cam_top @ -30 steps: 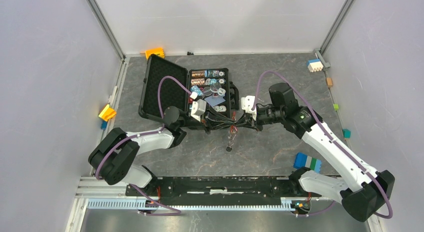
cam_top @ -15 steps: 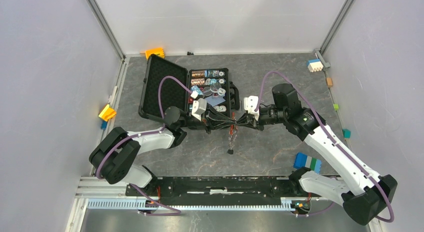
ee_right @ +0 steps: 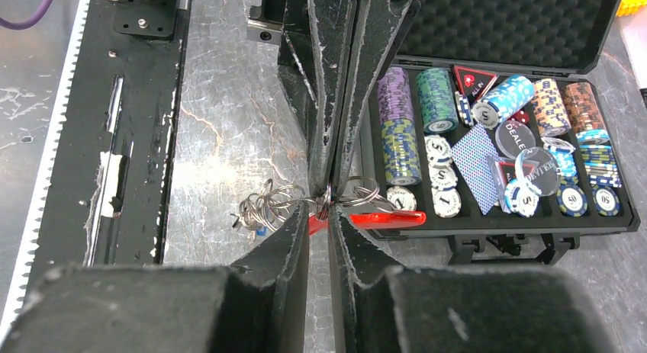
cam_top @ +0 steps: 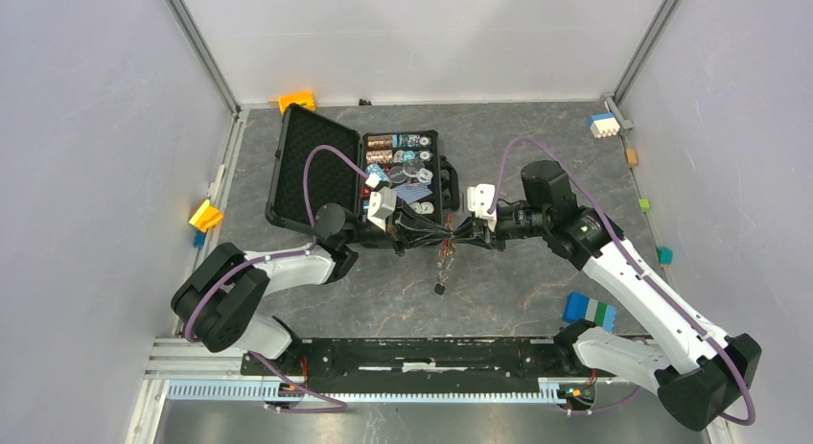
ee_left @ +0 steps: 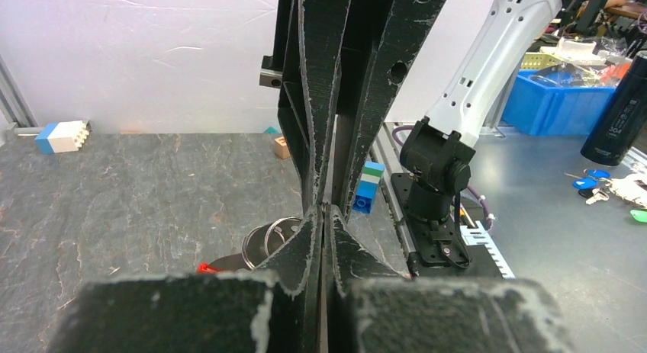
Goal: Put the keys on the keyring
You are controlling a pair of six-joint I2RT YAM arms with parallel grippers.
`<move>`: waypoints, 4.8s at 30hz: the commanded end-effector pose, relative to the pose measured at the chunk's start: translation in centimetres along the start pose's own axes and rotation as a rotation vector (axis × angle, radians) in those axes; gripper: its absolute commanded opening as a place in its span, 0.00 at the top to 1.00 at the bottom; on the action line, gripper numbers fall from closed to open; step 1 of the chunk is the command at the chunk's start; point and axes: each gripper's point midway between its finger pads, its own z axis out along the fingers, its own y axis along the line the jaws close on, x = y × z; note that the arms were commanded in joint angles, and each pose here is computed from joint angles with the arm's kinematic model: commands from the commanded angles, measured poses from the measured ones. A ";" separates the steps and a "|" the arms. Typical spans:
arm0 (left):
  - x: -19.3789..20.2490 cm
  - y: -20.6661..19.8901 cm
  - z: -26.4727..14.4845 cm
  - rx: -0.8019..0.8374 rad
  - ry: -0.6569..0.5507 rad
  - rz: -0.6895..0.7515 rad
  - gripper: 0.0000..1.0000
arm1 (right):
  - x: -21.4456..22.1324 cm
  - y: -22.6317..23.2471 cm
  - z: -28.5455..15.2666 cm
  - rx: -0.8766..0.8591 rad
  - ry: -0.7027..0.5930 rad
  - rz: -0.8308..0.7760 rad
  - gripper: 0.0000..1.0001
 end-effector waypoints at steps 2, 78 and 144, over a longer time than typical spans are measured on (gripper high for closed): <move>-1.6 0.2 0.3 -0.007 -0.050 0.020 0.98 | -0.6 0.0 0.1 -0.007 -0.029 -0.009 0.82; 1.6 1.1 -2.1 0.077 0.194 0.297 0.71 | 0.7 -2.1 2.1 0.093 0.420 -0.146 1.00; -2.4 -1.0 -0.4 0.077 -0.011 0.105 0.98 | 0.5 0.9 -0.1 -0.046 0.103 -0.012 0.52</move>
